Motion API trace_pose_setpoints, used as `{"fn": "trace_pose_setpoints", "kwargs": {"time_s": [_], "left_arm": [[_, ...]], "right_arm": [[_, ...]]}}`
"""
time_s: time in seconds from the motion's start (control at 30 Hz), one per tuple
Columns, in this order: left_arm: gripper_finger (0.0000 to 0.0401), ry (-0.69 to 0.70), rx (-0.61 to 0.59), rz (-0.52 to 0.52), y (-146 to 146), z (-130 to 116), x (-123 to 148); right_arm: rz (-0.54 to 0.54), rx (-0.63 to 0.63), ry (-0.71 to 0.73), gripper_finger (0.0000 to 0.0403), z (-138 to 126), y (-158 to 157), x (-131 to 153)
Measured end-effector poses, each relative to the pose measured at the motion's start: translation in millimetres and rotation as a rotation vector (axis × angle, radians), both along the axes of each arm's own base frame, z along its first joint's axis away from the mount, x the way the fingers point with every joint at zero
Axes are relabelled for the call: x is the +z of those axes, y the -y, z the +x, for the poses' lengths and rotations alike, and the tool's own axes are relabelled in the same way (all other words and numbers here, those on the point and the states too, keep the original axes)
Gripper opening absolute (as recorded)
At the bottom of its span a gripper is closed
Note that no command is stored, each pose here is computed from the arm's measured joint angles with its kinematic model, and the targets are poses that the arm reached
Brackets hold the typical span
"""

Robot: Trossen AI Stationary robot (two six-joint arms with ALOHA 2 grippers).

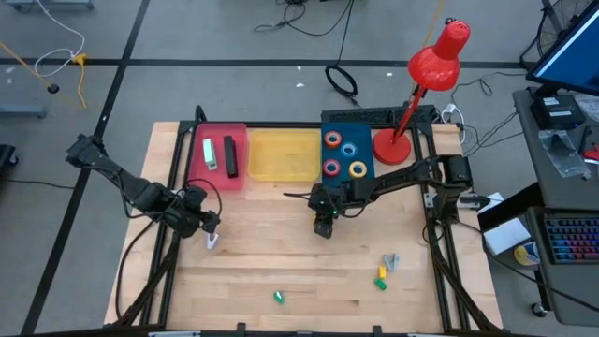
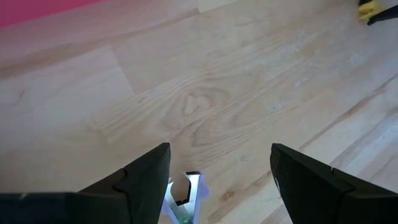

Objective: Pick and place Stapler, Stapler remover, tape
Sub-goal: Put the top yellow stapler into the red bin

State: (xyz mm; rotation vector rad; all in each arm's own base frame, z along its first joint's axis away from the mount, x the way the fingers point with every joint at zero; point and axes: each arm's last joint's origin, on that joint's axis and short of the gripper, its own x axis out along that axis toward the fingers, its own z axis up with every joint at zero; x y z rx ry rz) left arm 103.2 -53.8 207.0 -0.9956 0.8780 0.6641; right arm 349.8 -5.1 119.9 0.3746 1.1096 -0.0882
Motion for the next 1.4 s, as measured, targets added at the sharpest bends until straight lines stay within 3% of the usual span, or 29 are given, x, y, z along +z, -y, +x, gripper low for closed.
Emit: {"fn": "trace_pose_setpoints", "kwargs": {"time_s": [0.23,0.43,0.67,0.9,1.17,1.4], "left_arm": [[0.0273,0.128,-0.065,0.009,5,10,6],[0.0273,0.394,-0.149,0.113,12,28,24],[0.0273,0.610,-0.193,0.280,13,49,43],[0.0273,0.721,-0.191,0.413,7,71,53],[0.0273,0.862,-0.134,0.454,-3,95,62],[0.0273,0.918,-0.134,0.438,-8,108,62]], "right_arm": [[-0.007,0.013,0.064,0.0045,-2,1,19],[-0.003,-0.029,0.235,0.0044,-2,10,56],[0.068,-0.052,0.679,0.0051,8,13,117],[0.142,-0.057,1.042,0.0050,15,13,155],[0.133,-0.038,1.117,0.0050,36,13,173],[0.124,-0.034,1.138,0.0050,38,14,180]]}}
